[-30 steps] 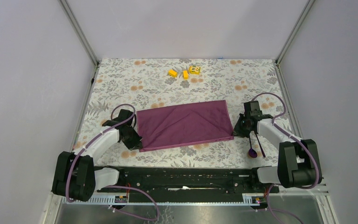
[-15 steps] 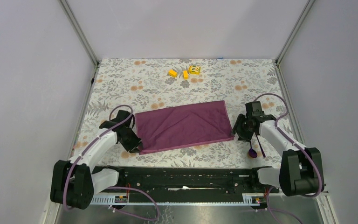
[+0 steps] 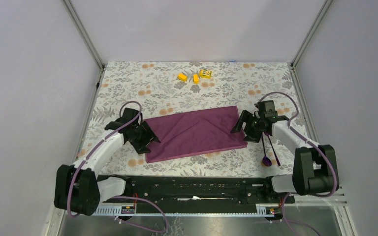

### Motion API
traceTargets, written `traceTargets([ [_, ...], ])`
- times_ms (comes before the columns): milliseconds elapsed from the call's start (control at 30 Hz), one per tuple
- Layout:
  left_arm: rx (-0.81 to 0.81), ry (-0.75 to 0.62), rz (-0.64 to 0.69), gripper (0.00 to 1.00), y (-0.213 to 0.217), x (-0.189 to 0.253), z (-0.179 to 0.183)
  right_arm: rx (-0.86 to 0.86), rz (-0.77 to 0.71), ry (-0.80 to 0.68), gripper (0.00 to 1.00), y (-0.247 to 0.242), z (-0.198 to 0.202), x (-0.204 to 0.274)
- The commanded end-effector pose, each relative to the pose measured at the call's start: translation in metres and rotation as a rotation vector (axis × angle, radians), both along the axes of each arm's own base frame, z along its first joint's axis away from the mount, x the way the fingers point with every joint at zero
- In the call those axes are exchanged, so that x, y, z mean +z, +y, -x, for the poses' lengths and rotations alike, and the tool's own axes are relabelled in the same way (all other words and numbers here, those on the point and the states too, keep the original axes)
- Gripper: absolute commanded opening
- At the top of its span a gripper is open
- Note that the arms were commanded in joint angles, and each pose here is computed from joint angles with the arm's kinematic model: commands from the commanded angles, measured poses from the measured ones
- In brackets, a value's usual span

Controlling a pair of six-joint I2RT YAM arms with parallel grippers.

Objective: Fold the napkin into a case and place the utensils inside
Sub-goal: Smooth out the rectangle-folded napkin at the center of the board.

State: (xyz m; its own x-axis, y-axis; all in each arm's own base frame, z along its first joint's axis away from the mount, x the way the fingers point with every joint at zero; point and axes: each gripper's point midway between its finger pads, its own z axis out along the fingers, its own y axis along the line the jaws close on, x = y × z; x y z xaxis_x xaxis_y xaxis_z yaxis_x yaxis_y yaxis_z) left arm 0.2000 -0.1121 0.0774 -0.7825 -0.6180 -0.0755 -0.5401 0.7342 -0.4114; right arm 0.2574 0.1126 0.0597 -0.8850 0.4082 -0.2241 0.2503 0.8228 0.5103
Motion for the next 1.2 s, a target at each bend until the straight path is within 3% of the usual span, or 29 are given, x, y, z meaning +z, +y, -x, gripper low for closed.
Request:
traceTargets([
  [0,-0.022,-0.023,0.052,0.67,-0.011,-0.021,-0.011,0.042,-0.079,-0.02,0.84,0.014,-0.008,-0.008],
  [200,0.033,0.036,-0.073,0.7,0.013,-0.064,0.009,-0.062,0.095,0.08,0.84,-0.019,0.016,-0.05],
  [333,0.031,-0.028,-0.056,0.72,0.01,-0.05,-0.001,-0.06,0.085,0.066,0.83,-0.017,0.02,-0.039],
  [367,0.029,-0.089,-0.053,0.8,0.011,-0.037,-0.009,-0.049,0.084,0.032,0.84,-0.017,0.015,-0.029],
  [433,0.024,-0.199,-0.045,0.96,0.009,-0.013,-0.025,-0.03,0.081,-0.074,0.9,-0.016,-0.003,-0.001],
  [467,0.016,-0.247,-0.036,0.98,0.007,-0.002,-0.034,-0.019,0.07,-0.132,0.95,-0.013,-0.013,0.012],
  [600,-0.009,-0.352,0.071,0.99,-0.007,0.024,-0.072,0.045,-0.13,-0.288,1.0,0.023,-0.059,0.052],
  [733,-0.027,-0.413,0.211,0.99,-0.018,0.042,-0.122,0.045,-0.327,-0.308,1.0,0.054,-0.116,0.06],
  [900,0.006,-0.417,0.138,0.98,0.006,0.026,-0.176,0.024,-0.373,-0.324,1.0,0.064,-0.172,0.054],
  [1067,0.077,-0.411,0.204,0.98,0.024,0.01,-0.203,0.025,-0.393,-0.293,1.0,0.067,-0.195,0.034],
  [1167,0.114,-0.386,0.175,0.99,0.037,-0.006,-0.209,0.0,-0.393,-0.259,1.0,0.061,-0.198,0.012],
])
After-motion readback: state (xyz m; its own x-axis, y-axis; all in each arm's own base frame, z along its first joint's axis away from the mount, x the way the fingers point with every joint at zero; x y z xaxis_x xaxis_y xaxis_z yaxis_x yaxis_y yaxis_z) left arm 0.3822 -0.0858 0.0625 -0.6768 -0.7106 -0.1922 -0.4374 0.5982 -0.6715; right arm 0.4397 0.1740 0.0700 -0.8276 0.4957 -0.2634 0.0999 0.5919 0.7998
